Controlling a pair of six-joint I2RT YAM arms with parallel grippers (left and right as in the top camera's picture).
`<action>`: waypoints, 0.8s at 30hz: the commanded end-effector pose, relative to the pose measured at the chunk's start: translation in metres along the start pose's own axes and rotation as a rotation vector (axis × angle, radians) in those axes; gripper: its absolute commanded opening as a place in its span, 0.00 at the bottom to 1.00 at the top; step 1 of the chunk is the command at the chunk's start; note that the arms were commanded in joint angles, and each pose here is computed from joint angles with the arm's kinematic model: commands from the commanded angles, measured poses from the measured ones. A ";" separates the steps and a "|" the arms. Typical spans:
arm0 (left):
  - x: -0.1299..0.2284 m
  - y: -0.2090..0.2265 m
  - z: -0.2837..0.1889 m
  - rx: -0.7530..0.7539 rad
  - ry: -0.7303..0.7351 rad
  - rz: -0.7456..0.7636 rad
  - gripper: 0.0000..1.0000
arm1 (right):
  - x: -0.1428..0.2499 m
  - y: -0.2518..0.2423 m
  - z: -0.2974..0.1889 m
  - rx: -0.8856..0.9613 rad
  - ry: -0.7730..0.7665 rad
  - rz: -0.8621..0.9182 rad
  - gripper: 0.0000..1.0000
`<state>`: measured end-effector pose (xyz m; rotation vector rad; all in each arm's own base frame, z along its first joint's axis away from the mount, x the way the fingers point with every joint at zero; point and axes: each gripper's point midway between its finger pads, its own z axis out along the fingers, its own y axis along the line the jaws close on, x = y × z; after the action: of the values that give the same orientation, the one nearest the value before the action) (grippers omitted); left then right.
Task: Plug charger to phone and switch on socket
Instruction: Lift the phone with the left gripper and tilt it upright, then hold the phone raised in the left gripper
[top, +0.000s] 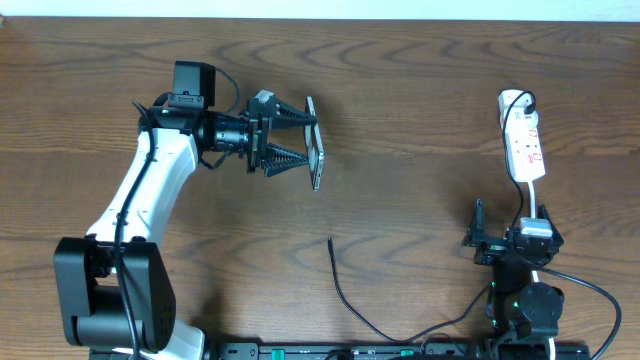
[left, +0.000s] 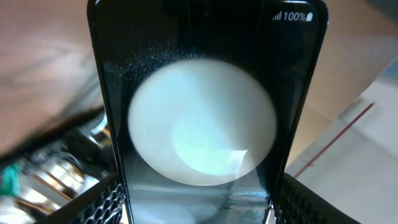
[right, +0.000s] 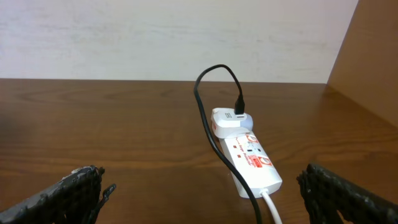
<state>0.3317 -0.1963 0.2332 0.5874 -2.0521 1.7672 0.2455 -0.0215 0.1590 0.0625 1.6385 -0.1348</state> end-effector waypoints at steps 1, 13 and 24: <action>0.014 -0.018 -0.004 0.038 0.051 -0.161 0.07 | 0.001 -0.002 0.000 0.008 0.001 -0.012 0.99; 0.004 -0.012 -0.004 0.011 -0.009 -0.340 0.07 | 0.001 -0.002 0.000 0.008 0.001 -0.012 0.99; 0.004 -0.012 -0.004 0.012 -0.007 -0.394 0.07 | 0.001 -0.002 0.000 0.008 0.001 -0.012 0.99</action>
<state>0.3340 -0.1956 0.2288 0.9508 -1.7992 1.5172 0.2455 -0.0216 0.1590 0.0631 1.6384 -0.1349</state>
